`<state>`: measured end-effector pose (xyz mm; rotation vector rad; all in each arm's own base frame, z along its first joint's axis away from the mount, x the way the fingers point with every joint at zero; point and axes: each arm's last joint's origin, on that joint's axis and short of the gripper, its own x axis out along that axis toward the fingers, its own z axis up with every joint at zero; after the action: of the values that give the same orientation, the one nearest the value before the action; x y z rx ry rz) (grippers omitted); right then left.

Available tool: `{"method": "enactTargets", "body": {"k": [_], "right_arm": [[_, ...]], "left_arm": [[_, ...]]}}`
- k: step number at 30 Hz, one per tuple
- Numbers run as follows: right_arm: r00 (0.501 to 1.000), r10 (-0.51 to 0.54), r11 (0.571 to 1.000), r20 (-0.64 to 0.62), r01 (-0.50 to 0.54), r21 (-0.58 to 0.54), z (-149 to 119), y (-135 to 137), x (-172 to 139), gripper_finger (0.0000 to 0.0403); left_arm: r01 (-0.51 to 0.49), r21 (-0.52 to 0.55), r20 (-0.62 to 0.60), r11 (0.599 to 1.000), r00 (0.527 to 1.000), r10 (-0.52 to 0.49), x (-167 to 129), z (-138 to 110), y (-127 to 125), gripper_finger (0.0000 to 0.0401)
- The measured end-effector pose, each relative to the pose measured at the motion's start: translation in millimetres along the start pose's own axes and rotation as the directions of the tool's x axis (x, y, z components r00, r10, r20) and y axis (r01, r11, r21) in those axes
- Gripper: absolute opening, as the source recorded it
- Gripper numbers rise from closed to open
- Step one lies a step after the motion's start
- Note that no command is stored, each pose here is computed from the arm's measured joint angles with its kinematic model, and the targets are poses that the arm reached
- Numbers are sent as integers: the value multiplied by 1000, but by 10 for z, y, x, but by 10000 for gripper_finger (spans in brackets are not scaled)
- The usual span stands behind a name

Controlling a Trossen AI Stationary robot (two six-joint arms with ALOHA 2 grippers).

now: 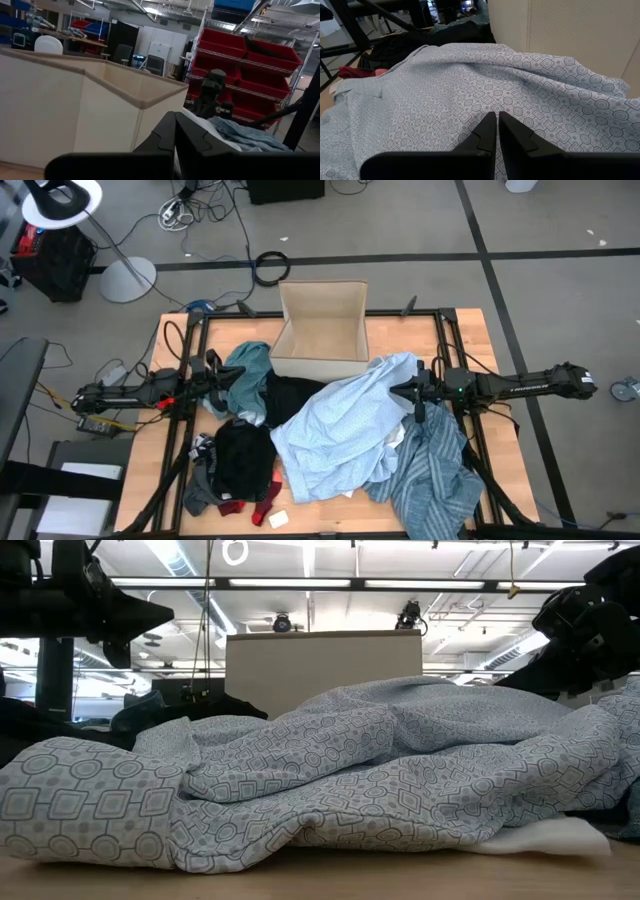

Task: Sort clothes
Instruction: Put the top black underwear into the laundry organizer

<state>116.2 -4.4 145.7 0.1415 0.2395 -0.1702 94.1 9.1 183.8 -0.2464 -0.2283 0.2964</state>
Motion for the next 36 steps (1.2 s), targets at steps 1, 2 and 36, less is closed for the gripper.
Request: {"method": "enactTargets", "body": {"k": [1,2,36], "right_arm": [[1000,0,1000,0,0,0,0,0,0,23],[1000,0,1000,0,0,0,0,0,0,23],[1000,0,1000,0,0,0,-1,0,0,23]], "left_arm": [[0,0,0,1000,1000,0,0,1,0,11],[0,1,0,1000,1000,0,0,1,0,12],[103,-3,-463,995,882,-93,168,833,-339,12]]}}
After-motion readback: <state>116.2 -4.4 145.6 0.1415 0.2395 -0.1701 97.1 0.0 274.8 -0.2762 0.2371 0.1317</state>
